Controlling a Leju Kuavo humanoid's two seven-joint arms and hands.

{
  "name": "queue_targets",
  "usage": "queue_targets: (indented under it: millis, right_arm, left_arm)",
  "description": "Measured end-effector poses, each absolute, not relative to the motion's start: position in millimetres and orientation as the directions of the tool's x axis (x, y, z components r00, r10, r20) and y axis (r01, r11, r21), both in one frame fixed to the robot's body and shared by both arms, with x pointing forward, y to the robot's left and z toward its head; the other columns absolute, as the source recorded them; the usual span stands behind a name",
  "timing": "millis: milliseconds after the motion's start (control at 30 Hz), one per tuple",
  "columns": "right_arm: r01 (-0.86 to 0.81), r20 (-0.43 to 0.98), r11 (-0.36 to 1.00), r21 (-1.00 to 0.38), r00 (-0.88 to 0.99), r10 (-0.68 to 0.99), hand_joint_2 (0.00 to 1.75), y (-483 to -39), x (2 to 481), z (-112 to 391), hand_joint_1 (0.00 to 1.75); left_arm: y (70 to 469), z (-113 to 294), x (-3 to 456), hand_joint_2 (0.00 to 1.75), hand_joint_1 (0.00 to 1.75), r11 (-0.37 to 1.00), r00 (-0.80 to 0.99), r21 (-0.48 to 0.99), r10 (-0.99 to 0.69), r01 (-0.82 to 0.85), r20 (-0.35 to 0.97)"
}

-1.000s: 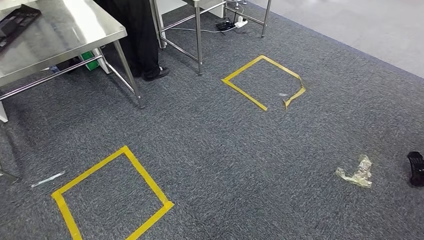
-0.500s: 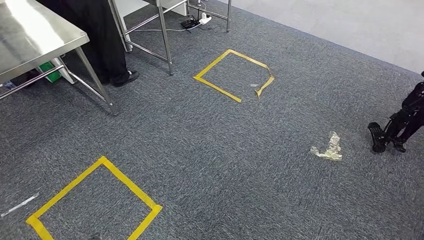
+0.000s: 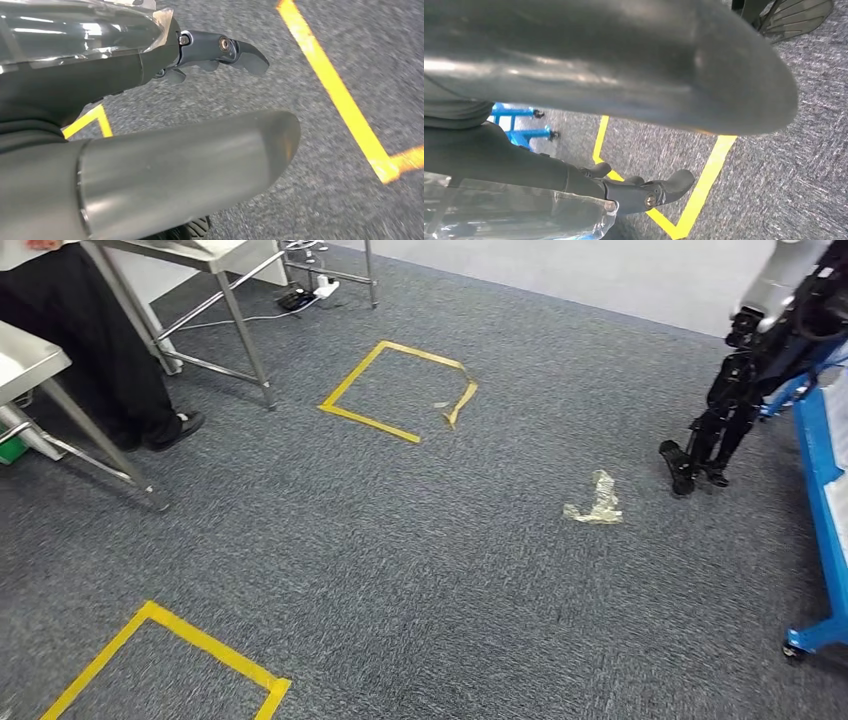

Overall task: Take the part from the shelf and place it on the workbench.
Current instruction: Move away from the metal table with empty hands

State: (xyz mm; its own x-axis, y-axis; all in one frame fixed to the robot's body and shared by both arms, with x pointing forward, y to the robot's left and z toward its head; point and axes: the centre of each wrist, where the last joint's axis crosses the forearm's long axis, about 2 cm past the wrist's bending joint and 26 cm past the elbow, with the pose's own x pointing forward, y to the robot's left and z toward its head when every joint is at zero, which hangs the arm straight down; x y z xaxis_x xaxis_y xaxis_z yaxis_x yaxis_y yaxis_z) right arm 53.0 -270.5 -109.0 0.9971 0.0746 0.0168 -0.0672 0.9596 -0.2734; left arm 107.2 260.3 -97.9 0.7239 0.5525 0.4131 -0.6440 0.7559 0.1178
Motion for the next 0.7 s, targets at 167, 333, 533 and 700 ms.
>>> queue_targets:
  millis: [167, 333, 533, 700]
  right_arm:
    - [-0.076, 0.018, 0.958, -0.275, 0.996, 0.084, 0.00, -270.7, 53.4, -109.0, 0.00]
    - [-0.064, 0.017, 0.959, -0.274, 0.997, 0.071, 0.00, -274.6, 55.8, -108.9, 0.00]
    - [-0.032, 0.017, 0.960, -0.277, 0.999, 0.038, 0.00, -275.6, 55.6, -108.9, 0.00]
    - [-0.022, 0.016, 0.960, -0.279, 0.999, 0.028, 0.00, -275.2, 54.9, -108.9, 0.00]
  left_arm:
    - [258.1, -97.7, 107.2, 0.00, 0.00, 0.751, 0.722, 0.123, 0.556, -0.649, 0.412]
    - [237.6, -96.0, 105.2, 0.00, 0.00, 0.758, 0.734, 0.140, 0.540, -0.637, 0.411]
    - [214.4, -93.2, 104.3, 0.00, 0.00, 0.793, 0.759, 0.125, 0.506, -0.596, 0.411]
    - [206.5, -91.8, 104.6, 0.00, 0.00, 0.803, 0.765, 0.117, 0.498, -0.585, 0.408]
